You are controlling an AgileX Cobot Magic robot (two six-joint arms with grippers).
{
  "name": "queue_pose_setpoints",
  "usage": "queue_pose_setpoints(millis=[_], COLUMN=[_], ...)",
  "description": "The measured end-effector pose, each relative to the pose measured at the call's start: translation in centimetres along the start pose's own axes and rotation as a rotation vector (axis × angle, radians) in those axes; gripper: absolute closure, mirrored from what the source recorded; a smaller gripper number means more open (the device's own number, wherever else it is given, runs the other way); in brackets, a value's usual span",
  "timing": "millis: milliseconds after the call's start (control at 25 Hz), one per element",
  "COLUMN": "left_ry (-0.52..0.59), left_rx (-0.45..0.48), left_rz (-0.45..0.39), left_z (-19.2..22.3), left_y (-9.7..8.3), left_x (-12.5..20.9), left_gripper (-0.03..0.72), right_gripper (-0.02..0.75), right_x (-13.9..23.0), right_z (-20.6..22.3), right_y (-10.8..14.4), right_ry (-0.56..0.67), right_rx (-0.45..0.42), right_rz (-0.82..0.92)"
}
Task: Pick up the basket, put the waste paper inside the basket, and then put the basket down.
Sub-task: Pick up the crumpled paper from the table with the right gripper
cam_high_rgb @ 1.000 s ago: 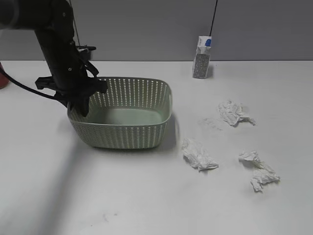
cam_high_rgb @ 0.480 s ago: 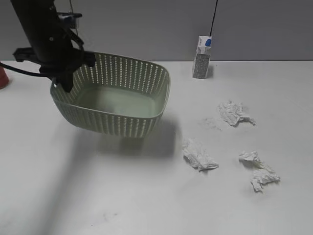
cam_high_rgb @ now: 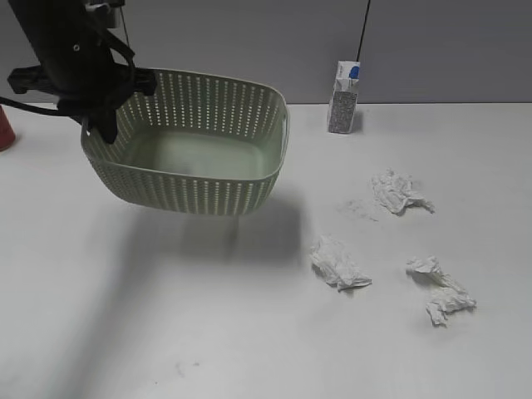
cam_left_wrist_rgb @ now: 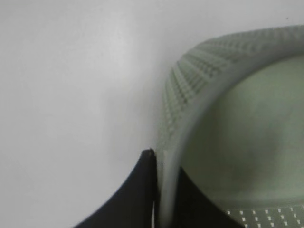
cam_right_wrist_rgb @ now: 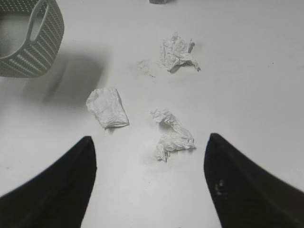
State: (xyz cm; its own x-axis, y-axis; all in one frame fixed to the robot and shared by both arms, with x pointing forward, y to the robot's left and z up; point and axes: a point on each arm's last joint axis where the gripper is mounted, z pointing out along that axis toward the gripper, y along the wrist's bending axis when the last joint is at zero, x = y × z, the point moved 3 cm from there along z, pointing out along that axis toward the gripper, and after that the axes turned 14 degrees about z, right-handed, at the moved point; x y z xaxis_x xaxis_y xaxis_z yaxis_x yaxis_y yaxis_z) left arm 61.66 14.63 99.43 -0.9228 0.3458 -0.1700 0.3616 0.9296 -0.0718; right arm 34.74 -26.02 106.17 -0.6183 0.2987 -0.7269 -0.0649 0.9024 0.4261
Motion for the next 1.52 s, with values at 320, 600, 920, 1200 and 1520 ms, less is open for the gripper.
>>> queue_pose_setpoints(millis=[320,600,920,1200,1520], left_ry=[0.063,0.028,0.048,0.051,0.051], left_rx=[0.017,0.061,0.062,0.062,0.062], left_rz=[-0.025,-0.055,-0.054,-0.054,-0.054], left_z=[3.3,3.7,3.7,3.6,3.6], left_y=[0.0,-0.5,-0.5,-0.5,-0.5], left_x=[2.1,1.9,2.2,2.2,2.2], left_gripper=[0.685,0.685,0.685,0.685,0.685], right_gripper=[0.174,0.174,0.174,0.174,0.46], right_x=[-6.2,-9.1,-7.2,-3.8,-3.0], right_z=[10.7,23.9,34.1,37.2,37.6], right_y=[-0.4,0.2,-3.3,-5.3,-5.6], right_ry=[0.286,0.431,0.538,0.614,0.652], right_rx=[0.082,0.098,0.183,0.209,0.21], right_rz=[0.075,-0.087,-0.179,-0.139,-0.122])
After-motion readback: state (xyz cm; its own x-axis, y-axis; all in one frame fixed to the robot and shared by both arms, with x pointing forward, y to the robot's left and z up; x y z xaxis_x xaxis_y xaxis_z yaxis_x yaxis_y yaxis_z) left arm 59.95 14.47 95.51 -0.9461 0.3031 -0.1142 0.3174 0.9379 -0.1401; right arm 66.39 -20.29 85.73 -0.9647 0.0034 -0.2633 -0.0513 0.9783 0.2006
